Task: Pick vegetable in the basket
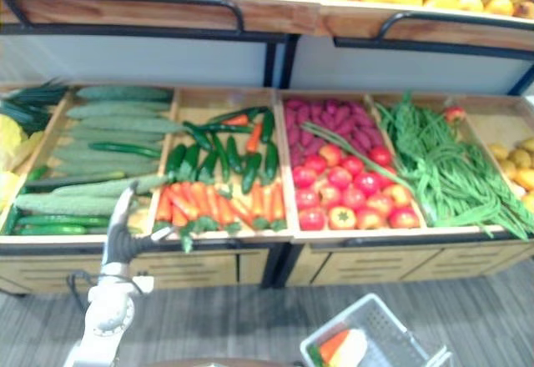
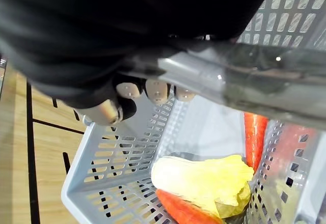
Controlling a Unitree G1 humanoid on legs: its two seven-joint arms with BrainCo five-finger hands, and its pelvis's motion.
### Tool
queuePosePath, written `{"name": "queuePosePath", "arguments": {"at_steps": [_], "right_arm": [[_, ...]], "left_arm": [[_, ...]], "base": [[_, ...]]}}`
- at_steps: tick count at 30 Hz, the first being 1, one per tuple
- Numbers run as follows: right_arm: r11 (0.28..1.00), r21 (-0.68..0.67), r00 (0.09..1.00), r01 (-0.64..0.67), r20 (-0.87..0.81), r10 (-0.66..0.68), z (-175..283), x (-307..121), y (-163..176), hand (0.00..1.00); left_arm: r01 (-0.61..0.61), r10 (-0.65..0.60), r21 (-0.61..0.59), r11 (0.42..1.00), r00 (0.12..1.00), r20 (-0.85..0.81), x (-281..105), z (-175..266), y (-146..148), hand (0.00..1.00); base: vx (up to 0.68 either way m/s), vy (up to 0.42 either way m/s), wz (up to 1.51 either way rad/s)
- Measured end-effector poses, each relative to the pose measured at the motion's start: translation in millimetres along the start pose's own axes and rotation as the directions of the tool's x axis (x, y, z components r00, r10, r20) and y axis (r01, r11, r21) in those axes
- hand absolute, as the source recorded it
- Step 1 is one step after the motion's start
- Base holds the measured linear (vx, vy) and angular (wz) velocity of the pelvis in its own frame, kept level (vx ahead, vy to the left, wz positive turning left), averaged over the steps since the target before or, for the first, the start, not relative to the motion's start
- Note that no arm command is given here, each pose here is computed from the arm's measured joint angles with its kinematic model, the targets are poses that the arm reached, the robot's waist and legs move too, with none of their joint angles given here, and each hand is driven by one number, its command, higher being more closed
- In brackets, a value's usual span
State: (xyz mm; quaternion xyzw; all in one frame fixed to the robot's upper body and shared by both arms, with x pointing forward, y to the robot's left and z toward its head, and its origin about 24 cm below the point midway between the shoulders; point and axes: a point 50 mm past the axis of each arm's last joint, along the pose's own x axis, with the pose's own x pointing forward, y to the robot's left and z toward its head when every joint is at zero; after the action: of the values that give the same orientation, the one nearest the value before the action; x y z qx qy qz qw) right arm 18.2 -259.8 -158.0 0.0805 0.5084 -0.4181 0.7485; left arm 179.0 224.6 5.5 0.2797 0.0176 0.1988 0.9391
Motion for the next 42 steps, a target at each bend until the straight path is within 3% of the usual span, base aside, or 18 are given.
{"name": "queuePosePath", "arguments": {"at_steps": [4,6,7,15,21,32,40,42], "right_arm": [[1.0,-0.01,1.0,-0.012,0.017,0.012,-3,-4,8,1.0],[0.999,-0.028,0.999,-0.024,0.03,0.025,-4,-6,12,1.0],[0.999,-0.041,0.998,-0.035,0.042,0.037,-3,-7,17,1.0],[0.999,-0.04,0.998,-0.024,0.049,0.026,-2,-8,20,1.0],[0.997,-0.073,0.998,-0.04,0.036,0.042,5,-3,26,1.0],[0.989,-0.124,0.994,-0.081,0.056,0.088,17,0,30,1.0],[0.971,-0.153,0.958,-0.184,0.193,0.212,53,-8,69,1.0],[0.972,-0.155,0.958,-0.175,0.199,0.204,53,-7,64,1.0]], "left_arm": [[-0.086,0.122,0.132,0.987,0.95,-0.287,-22,-59,8,0.0],[-0.085,0.146,0.175,0.981,0.915,-0.376,-33,-77,8,0.0],[-0.043,0.149,0.217,0.975,0.853,-0.5,-55,-102,5,0.0],[0.127,0.078,0.166,0.978,0.514,-0.854,-141,-157,-16,0.0],[0.223,-0.041,0.045,0.974,0.37,-0.928,-165,-168,-20,0.0],[0.345,-0.173,-0.041,0.938,0.36,-0.917,-159,-169,-27,0.0],[0.404,-0.249,-0.045,0.914,0.468,-0.848,-119,-161,-37,0.0],[0.411,-0.268,-0.049,0.91,0.495,-0.826,-110,-158,-38,0.0]], "base": [[0.01,-0.003,0.25],[0.02,-0.004,0.26],[0.04,-0.008,0.15],[0.05,-0.005,0.0],[0.03,-0.006,-0.06],[0.0,0.002,-0.08],[-0.19,0.097,-1.67],[-0.19,0.073,-1.08]]}}
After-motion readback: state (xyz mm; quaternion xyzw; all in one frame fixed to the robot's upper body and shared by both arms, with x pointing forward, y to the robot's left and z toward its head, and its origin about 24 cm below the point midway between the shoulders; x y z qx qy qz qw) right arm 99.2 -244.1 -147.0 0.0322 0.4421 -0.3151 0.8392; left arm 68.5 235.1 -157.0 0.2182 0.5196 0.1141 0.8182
